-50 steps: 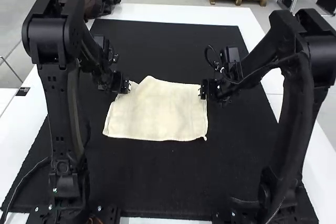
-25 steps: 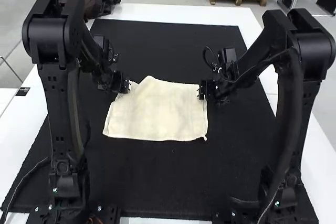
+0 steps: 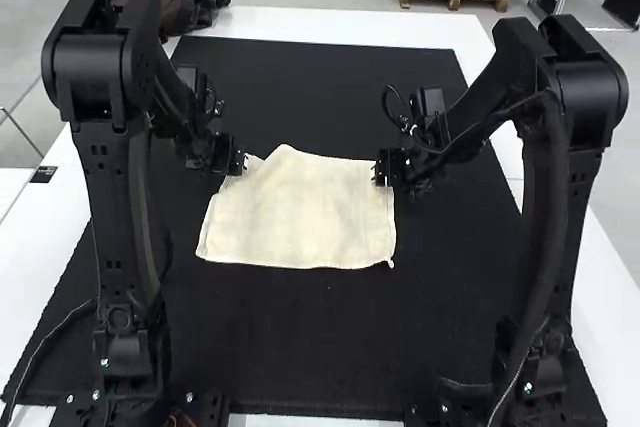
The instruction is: Fold the towel.
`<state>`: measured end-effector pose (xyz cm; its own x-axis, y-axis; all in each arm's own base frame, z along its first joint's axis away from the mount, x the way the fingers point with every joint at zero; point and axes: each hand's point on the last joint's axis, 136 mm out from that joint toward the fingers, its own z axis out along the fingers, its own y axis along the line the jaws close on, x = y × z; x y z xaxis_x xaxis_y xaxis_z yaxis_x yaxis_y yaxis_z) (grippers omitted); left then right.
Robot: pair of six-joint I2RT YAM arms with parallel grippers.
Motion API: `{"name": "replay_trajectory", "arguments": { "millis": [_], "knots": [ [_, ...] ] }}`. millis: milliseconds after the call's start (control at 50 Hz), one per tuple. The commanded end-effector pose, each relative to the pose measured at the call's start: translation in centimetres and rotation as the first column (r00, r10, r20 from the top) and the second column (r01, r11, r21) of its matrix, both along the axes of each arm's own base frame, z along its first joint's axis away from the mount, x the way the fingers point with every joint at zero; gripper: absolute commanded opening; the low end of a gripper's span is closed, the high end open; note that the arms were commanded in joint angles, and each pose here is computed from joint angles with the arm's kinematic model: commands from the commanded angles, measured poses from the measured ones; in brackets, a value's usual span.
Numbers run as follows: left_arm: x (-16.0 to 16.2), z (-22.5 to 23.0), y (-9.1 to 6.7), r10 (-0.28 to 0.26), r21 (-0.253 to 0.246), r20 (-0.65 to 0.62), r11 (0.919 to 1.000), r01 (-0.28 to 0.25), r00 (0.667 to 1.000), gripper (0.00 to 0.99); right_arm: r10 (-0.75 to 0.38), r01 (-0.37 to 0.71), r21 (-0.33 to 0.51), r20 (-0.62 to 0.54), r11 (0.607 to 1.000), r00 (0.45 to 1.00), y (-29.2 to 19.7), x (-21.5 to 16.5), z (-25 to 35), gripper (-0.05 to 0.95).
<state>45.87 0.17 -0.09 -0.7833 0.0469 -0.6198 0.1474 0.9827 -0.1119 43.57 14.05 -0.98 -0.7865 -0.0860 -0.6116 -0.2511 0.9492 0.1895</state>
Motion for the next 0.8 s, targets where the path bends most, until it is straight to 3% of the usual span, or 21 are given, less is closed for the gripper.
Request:
{"name": "replay_trajectory", "arguments": {
  "millis": [0, 100, 160, 220, 260, 300, 700, 720, 780],
  "knots": [
    [0.2, -0.7, 0.4, 0.010, 0.010, -0.005, 0.9999, -0.009, 1.000, 0.887, 0.042, -0.042, 0.026, -0.001, 0.999, 0.999, 1.9, 0.0, -0.1, 0.68],
    [-0.1, -1.0, 0.4, 0.008, 0.010, -0.008, 0.9999, -0.008, 1.000, 0.810, 0.043, -0.043, 0.021, -0.013, 0.999, 0.999, 1.7, -0.2, -0.7, 0.52],
    [-0.1, -1.1, 0.4, 0.007, 0.012, -0.001, 0.9999, -0.007, 1.000, 0.687, 0.052, -0.052, 0.021, -0.012, 0.998, 0.999, 1.9, -0.3, -0.7, 0.39],
    [-0.2, -1.2, 0.3, 0.006, 0.011, 0.000, 0.9999, -0.006, 1.000, 0.489, 0.070, -0.070, 0.032, -0.023, 0.997, 0.997, 2.1, -0.7, -1.0, 0.19],
    [-0.2, -1.3, 0.3, 0.007, 0.013, 0.006, 0.9999, -0.007, 1.000, 0.233, 0.072, -0.071, 0.034, -0.021, 0.997, 0.997, 2.1, -0.8, -1.0, 0.01],
    [-0.1, -1.4, 0.5, 0.014, 0.025, 0.022, 0.9996, -0.014, 1.000, 0.028, 0.070, -0.070, 0.033, -0.024, 0.997, 0.997, 2.0, -0.9, -1.2, -0.02],
    [-0.4, -1.9, 0.4, 0.011, 0.004, 0.032, 0.9999, -0.011, 0.999, 0.028, 0.070, -0.068, 0.036, -0.056, 0.997, 0.996, 1.4, -2.5, -2.6, -0.02],
    [-0.4, -1.8, 0.4, 0.013, 0.004, 0.035, 0.9999, -0.013, 0.999, 0.049, 0.071, -0.069, 0.037, -0.057, 0.997, 0.996, 1.4, -2.5, -2.6, -0.02],
    [-0.3, -1.8, 0.5, 0.016, 0.003, 0.028, 0.9999, -0.016, 0.999, 0.234, 0.074, -0.071, 0.037, -0.061, 0.997, 0.995, 1.5, -2.7, -2.8, -0.02]
  ]
}}
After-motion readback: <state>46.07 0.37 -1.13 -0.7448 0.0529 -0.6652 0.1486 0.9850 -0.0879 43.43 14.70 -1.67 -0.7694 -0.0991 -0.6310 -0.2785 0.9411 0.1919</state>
